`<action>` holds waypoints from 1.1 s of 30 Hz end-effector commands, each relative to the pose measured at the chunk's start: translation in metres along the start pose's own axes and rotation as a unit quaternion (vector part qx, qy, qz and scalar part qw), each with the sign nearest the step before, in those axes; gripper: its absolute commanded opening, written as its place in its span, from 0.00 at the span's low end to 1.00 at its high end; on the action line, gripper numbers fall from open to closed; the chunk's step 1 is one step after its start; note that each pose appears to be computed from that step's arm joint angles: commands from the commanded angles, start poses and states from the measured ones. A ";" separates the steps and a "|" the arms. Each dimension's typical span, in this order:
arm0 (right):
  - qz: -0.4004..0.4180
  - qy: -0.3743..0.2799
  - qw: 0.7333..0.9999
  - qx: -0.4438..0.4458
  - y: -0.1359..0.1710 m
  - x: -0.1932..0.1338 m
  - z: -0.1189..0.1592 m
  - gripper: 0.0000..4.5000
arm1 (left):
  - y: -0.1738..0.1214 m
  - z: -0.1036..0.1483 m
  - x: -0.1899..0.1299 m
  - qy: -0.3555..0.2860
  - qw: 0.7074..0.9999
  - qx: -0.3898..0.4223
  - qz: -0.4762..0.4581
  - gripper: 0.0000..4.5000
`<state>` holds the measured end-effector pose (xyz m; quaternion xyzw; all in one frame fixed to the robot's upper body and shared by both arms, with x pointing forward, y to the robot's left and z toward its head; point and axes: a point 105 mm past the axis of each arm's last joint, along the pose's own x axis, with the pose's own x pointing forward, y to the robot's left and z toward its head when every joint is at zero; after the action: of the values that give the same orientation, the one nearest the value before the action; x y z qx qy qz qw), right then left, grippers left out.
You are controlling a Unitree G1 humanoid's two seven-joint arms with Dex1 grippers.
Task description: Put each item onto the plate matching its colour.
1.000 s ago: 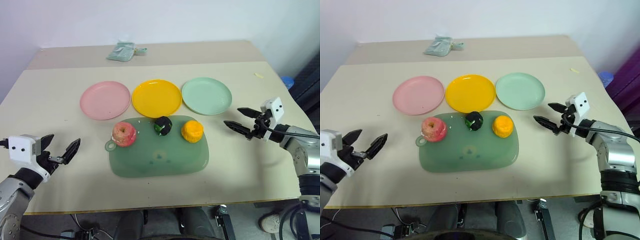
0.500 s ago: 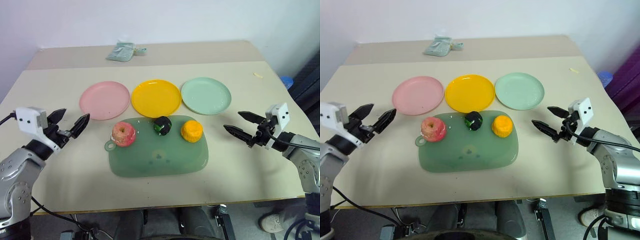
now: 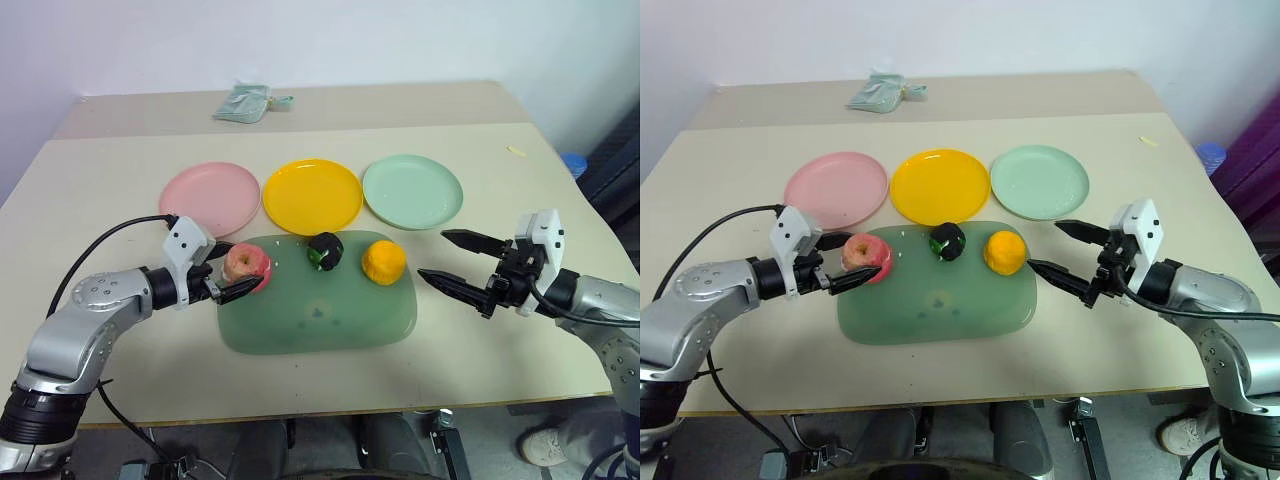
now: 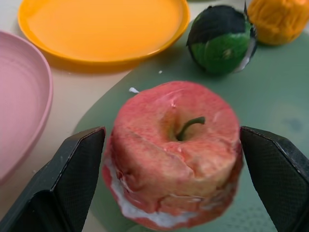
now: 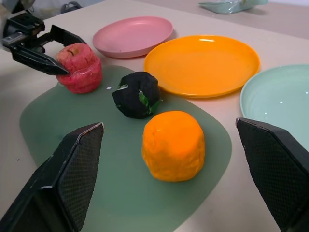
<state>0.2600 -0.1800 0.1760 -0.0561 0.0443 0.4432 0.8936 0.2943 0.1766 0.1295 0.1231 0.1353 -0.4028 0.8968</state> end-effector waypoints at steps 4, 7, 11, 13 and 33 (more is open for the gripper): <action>0.038 -0.013 0.999 -0.011 0.023 0.011 0.008 1.00 | 0.004 0.003 0.005 -0.016 1.000 0.008 -0.001 0.74; 0.044 -0.016 0.999 -0.011 0.027 0.015 0.008 1.00 | 0.024 0.030 -0.001 -0.099 0.994 -0.025 0.037 0.71; 0.050 -0.020 0.998 -0.011 0.029 0.021 0.008 1.00 | 0.065 0.050 -0.005 -0.145 0.979 -0.032 0.136 0.71; 0.057 -0.024 0.998 -0.012 0.030 0.026 0.009 1.00 | 0.095 0.051 0.000 -0.126 0.969 -0.035 0.211 0.71; 0.043 -0.004 0.995 -0.091 0.043 0.116 0.018 1.00 | 0.128 0.079 -0.041 -0.191 0.930 0.007 0.313 0.99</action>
<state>0.2953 -0.0689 0.1708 -0.1233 0.0150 0.4816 0.8675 0.3895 0.2581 0.2074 0.0711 -0.0379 -0.1109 0.9906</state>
